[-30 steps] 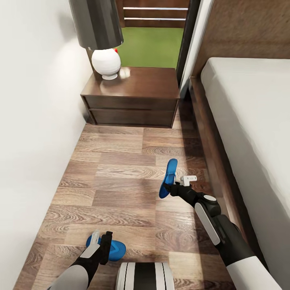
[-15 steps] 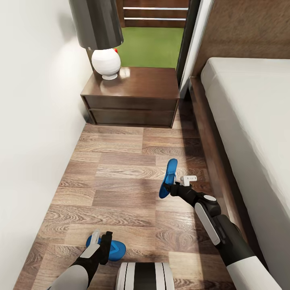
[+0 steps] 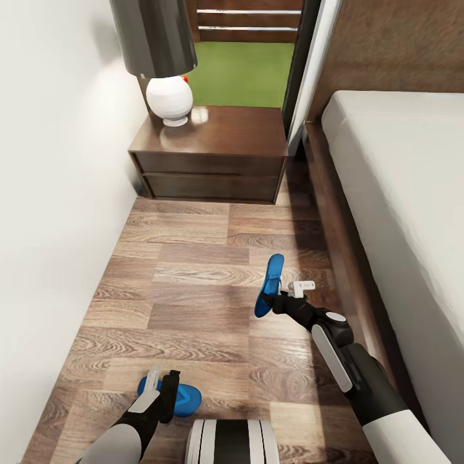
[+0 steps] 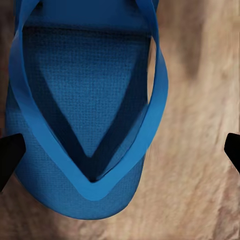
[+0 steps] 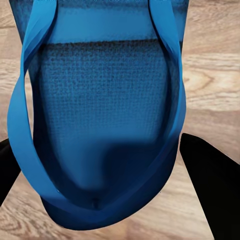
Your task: In the bedroom, move the book from the bed onto either nightstand, and place the two sandals side by side next to the bed.
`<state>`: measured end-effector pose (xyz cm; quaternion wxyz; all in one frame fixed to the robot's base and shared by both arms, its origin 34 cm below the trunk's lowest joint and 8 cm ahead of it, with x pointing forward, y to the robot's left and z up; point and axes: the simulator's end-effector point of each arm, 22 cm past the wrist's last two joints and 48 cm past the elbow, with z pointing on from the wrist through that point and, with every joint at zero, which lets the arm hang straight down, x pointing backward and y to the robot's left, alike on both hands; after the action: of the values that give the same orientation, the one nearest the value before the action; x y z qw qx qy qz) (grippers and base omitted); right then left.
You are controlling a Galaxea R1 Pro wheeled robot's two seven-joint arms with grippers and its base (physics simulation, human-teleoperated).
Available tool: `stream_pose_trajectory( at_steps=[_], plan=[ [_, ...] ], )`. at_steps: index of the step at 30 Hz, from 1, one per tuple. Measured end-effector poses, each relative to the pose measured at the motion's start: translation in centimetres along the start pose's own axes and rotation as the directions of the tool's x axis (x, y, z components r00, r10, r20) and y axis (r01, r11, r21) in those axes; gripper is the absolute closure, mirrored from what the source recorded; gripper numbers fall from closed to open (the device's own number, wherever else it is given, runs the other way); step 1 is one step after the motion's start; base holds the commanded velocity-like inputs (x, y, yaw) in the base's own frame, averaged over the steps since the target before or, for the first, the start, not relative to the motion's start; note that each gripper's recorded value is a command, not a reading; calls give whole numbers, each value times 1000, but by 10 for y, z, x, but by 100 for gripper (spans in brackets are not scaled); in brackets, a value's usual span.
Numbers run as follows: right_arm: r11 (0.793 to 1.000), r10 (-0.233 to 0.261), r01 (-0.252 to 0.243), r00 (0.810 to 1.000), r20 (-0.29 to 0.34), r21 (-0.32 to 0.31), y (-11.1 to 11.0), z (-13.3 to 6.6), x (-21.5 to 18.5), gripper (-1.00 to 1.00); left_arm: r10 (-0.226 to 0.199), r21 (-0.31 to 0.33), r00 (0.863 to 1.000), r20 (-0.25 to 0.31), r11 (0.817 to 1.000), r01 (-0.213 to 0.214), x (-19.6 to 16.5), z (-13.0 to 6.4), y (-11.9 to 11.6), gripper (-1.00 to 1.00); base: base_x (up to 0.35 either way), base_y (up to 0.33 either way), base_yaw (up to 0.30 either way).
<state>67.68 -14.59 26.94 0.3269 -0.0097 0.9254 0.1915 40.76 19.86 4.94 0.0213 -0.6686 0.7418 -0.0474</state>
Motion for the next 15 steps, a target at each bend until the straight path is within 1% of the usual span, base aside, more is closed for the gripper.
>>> stream_pose_trajectory(
  at_steps=[13, 15],
  plan=[
    [1000, 19, -19, 999, -49, 6, -9, 15, 30, 100, -2, -53, 1000, -5, 999, 2, 2, 16, 26, -100, 0, 0, 0],
    [1000, 20, -20, 999, -49, 6, -9, 15, 30, 100, -2, -52, 1000, -5, 999, 2, 2, 16, 25, -100, 0, 0, 0]
  ],
)
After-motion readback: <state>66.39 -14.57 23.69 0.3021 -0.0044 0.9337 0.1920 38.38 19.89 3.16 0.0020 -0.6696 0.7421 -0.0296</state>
